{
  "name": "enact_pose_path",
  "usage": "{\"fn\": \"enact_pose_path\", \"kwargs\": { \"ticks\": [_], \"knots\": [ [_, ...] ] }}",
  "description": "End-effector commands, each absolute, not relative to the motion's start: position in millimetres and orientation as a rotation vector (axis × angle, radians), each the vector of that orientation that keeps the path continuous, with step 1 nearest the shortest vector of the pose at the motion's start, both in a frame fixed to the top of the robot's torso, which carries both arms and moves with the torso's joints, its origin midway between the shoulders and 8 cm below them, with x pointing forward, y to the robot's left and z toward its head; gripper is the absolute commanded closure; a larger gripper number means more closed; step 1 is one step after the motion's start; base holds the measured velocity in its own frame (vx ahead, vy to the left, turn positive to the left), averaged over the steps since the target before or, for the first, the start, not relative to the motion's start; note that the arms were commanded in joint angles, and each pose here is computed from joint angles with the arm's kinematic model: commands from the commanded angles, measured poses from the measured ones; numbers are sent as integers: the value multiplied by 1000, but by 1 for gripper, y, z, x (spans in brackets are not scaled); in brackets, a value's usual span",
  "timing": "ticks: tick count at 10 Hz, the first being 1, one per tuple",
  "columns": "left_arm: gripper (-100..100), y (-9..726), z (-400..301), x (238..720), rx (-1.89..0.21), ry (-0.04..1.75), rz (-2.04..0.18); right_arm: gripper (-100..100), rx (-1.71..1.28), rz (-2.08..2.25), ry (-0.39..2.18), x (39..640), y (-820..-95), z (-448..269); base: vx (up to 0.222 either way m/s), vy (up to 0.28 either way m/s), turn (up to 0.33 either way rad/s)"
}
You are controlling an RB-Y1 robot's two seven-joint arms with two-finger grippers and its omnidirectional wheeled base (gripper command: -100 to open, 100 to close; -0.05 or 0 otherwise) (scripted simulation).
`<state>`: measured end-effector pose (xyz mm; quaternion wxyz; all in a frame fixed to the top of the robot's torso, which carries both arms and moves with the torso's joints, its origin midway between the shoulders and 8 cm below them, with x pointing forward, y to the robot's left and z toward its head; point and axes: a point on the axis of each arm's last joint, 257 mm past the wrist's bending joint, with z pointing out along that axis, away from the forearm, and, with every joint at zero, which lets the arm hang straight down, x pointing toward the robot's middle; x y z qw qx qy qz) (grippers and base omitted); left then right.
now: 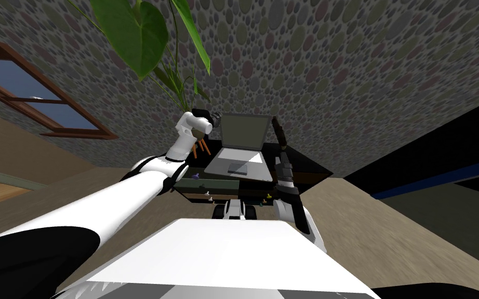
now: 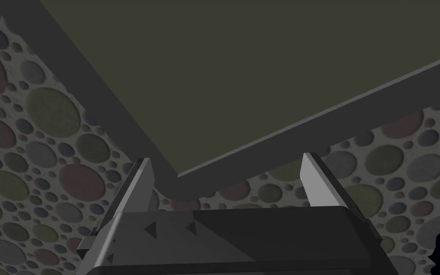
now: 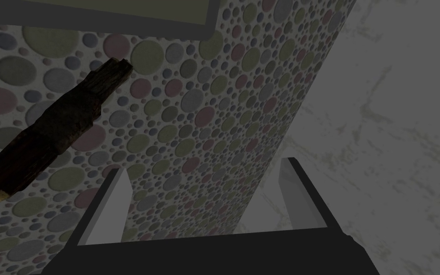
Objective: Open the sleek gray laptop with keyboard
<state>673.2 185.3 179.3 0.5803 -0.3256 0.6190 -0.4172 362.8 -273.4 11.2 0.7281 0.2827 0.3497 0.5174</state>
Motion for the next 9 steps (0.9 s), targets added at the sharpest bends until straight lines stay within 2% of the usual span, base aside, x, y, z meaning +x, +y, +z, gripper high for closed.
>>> {"fn": "enact_pose_path", "kwargs": {
  "ticks": [1, 5, 6, 9],
  "knots": [
    [-100, 193, 193, 674, -780, 1457, -936, 0, 623, 1140, 771, 363, -273, 11, 28, 9, 7],
    [-100, 195, 198, 673, -783, 1458, -930, 0, 623, 1140, 771, 363, -273, 11, 45, -5, -8],
    [100, 195, 199, 672, -783, 1457, -930, 0, 623, 1140, 771, 363, -273, 11, 8, -1, 1],
    [100, 202, 191, 681, -770, 1401, -955, 0, 623, 1140, 770, 363, -273, 11, -49, -14, 22]
  ]
}}
